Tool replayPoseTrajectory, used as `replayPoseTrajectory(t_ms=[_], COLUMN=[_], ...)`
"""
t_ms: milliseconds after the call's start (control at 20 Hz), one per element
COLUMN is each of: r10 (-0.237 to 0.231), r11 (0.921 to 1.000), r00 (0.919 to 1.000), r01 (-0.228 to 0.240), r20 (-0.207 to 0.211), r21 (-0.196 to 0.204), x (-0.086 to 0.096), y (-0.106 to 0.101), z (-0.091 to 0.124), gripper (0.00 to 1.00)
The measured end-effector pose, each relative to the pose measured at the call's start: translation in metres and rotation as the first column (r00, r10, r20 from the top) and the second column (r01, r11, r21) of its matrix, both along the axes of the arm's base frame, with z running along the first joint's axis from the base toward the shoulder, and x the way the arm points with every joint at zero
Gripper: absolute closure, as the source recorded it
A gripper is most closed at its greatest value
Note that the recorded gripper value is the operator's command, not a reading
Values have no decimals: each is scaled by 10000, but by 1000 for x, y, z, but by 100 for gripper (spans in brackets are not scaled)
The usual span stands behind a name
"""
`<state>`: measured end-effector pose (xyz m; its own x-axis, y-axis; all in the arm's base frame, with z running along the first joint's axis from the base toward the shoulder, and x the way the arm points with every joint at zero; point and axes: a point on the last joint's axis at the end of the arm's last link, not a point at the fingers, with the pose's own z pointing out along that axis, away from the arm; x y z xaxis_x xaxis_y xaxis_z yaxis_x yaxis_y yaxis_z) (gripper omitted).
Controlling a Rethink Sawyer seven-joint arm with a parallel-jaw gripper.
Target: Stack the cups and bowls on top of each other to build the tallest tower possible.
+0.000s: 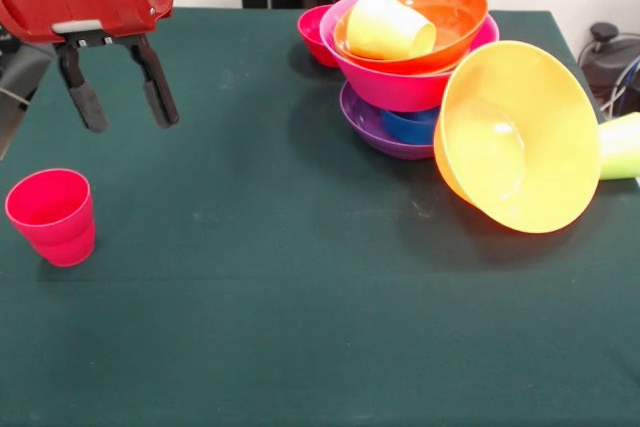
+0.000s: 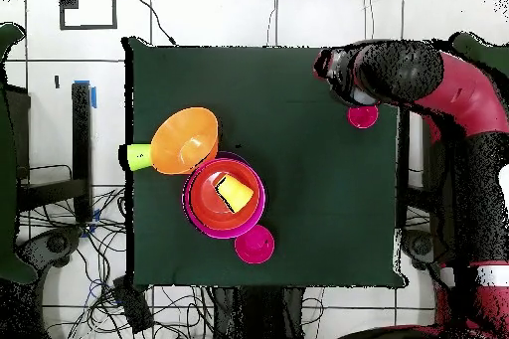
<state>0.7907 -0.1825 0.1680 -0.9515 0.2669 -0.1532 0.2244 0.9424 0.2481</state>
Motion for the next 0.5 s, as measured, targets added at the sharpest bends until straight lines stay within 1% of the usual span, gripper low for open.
replayPoseTrajectory(t_ms=[100,300,500], r10=[14,68,74], r11=[10000,9995,9993], r00=[10000,9998,9996], r01=[-14,-63,-63], r20=[8,176,287], r21=[-18,-313,-380], x=[0,0,2], y=[0,-8,-10], z=[0,11,19], gripper=[0,0,0])
